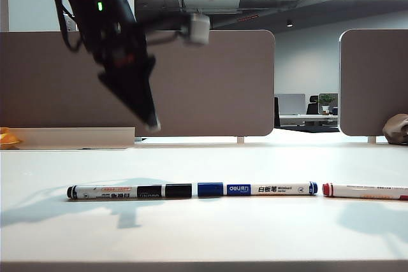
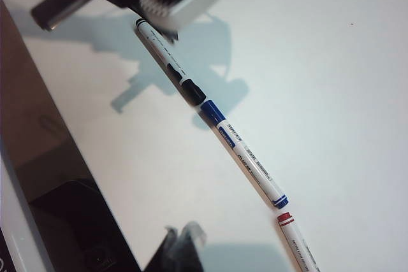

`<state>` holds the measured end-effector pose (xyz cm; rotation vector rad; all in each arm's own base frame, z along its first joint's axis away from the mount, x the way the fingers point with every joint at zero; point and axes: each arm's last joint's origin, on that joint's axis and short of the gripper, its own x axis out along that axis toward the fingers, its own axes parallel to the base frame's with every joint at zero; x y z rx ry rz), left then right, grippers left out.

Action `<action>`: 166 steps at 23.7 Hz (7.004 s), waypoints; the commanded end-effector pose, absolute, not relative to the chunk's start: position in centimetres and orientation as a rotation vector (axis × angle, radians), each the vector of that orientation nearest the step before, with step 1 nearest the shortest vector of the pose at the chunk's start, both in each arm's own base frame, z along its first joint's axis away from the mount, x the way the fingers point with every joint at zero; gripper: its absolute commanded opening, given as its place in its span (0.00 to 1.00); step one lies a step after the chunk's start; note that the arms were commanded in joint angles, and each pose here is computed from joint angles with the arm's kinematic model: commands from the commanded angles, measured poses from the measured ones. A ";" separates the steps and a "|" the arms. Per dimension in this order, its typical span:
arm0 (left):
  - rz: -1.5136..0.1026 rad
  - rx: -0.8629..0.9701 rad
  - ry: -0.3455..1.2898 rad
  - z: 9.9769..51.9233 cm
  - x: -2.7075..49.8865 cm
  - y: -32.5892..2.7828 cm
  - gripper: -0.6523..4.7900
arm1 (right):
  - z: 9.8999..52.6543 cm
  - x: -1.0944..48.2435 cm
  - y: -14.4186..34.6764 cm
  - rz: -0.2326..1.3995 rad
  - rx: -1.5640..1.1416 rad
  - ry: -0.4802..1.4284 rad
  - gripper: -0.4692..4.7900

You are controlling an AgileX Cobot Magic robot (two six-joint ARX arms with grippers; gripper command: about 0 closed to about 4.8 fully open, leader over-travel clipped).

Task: Pick up the markers one by one and line them up horizontally in a straight line on the table.

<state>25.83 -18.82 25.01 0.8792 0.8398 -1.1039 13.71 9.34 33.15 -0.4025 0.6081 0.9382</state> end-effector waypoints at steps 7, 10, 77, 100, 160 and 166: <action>-0.808 0.433 0.395 37.5 20.1 -14.6 0.11 | 36.2 14.1 9.5 0.887 -0.270 0.313 0.08; -0.717 0.338 0.219 40.9 17.2 -12.4 0.11 | 37.2 13.7 9.3 0.878 -0.245 0.224 0.08; -0.762 -0.026 0.201 15.9 8.5 -6.5 0.11 | 16.5 8.6 5.5 0.685 0.075 0.032 0.09; -0.662 0.210 0.175 15.2 8.7 -6.2 0.11 | 14.0 8.6 5.0 0.527 0.008 0.279 0.09; -0.403 0.170 0.134 15.6 8.8 -3.6 0.11 | 14.7 8.8 3.8 0.392 -0.072 0.167 0.09; -0.320 0.163 0.133 15.7 9.0 -2.8 0.11 | 14.7 9.0 3.4 0.349 -0.068 0.168 0.09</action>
